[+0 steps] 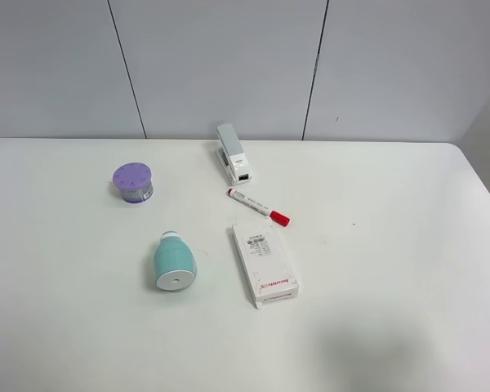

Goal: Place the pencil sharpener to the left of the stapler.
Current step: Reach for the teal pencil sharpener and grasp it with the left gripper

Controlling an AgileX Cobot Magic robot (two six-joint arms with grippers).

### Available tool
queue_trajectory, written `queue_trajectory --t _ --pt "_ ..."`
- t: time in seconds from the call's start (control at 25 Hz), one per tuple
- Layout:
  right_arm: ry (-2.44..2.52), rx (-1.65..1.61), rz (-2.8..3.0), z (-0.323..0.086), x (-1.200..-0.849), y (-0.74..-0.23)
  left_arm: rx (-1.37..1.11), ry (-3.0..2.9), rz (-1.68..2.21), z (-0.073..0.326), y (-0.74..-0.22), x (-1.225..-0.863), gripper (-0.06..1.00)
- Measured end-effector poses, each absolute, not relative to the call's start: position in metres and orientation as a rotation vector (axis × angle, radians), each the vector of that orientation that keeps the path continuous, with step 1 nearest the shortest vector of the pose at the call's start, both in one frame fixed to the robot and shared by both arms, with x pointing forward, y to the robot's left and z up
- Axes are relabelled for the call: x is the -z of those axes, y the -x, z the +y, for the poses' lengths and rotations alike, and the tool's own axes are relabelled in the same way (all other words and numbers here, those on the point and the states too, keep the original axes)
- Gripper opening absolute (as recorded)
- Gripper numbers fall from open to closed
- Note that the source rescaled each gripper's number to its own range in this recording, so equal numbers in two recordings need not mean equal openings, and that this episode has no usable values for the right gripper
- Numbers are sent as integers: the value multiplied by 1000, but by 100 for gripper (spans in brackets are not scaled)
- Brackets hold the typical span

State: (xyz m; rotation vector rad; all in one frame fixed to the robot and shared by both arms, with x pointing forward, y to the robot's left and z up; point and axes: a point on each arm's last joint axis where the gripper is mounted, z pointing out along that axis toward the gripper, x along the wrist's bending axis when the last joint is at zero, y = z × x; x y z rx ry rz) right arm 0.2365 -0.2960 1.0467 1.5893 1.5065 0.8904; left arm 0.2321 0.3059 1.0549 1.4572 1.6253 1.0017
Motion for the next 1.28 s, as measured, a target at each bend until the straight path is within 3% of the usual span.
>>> queue_trajectory --t 0.12,0.28,0.56,0.88,1.28 --pt "-1589 -890 1507 -296 -1047 -236 -991 -1445 1617 305 -234 -1059 100" --pt "-1589 -890 1507 -296 -1047 -236 -921 -1320 1515 297 -253 -1091 100" --pt "-1589 -890 1507 -296 -1047 -236 -631 -1335 1666 290 -326 -1114 100" --pt "-1589 -890 1507 -296 -1047 -236 -419 -1466 1795 280 -401 -1087 100" --pt "-1589 -890 1507 -296 -1047 -236 -227 -1763 1586 199 -441 -1045 100"
